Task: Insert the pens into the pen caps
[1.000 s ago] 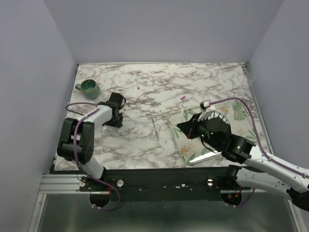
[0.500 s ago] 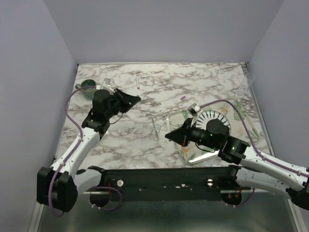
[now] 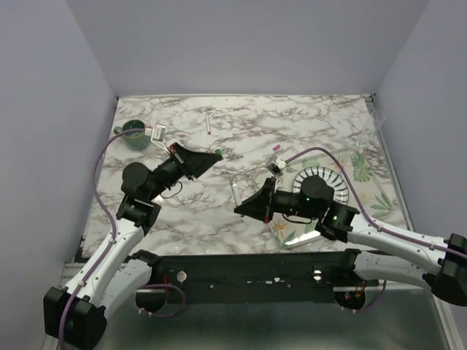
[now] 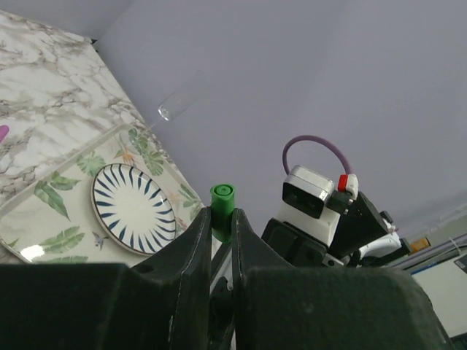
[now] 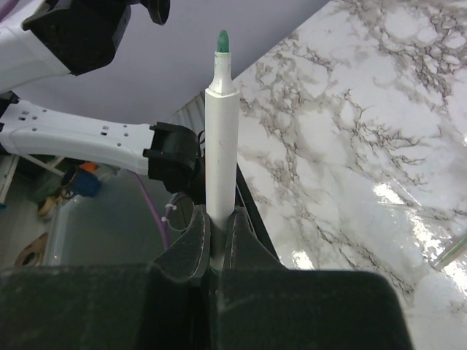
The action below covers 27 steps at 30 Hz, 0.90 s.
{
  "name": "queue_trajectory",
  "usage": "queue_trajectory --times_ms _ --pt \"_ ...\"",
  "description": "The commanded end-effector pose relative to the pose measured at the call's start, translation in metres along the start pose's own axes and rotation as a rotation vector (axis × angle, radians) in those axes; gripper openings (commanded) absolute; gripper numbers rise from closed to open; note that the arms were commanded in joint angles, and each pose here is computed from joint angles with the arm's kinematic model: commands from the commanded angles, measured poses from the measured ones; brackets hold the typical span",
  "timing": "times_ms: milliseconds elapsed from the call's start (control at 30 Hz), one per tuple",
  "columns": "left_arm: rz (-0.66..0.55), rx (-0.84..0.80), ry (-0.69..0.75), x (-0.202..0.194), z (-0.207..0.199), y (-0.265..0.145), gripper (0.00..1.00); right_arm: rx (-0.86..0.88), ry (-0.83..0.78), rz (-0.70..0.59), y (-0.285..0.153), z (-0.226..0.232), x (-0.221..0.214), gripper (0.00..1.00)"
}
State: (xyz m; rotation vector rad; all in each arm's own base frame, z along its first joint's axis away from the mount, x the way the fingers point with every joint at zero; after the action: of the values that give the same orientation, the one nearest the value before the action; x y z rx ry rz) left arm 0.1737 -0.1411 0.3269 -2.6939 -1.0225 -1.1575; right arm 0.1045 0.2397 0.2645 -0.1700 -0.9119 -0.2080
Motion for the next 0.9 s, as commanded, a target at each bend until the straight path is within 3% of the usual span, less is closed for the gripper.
queue_trajectory --times_ms 0,867 --pt "0.022 -0.097 0.045 -0.004 -0.011 -0.007 0.0 0.072 -0.034 -0.008 0.015 0.014 0.014 0.01" --pt "0.043 -0.051 0.159 -0.014 -0.008 -0.024 0.0 -0.026 0.009 0.002 0.046 0.008 0.025 0.01"
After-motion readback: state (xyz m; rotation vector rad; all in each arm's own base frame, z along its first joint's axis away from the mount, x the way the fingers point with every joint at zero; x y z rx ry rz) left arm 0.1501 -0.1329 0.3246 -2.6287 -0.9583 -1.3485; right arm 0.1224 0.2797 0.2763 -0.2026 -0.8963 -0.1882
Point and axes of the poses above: each gripper's point midway between its finger pads, its own y axis out along the fingers, its own z axis along the line the jaws close on, x = y × z, the point moved 10 cm from there along -y, back along the fingers, and after that the axes turned 6 degrees about y, right-handed, at the moved point
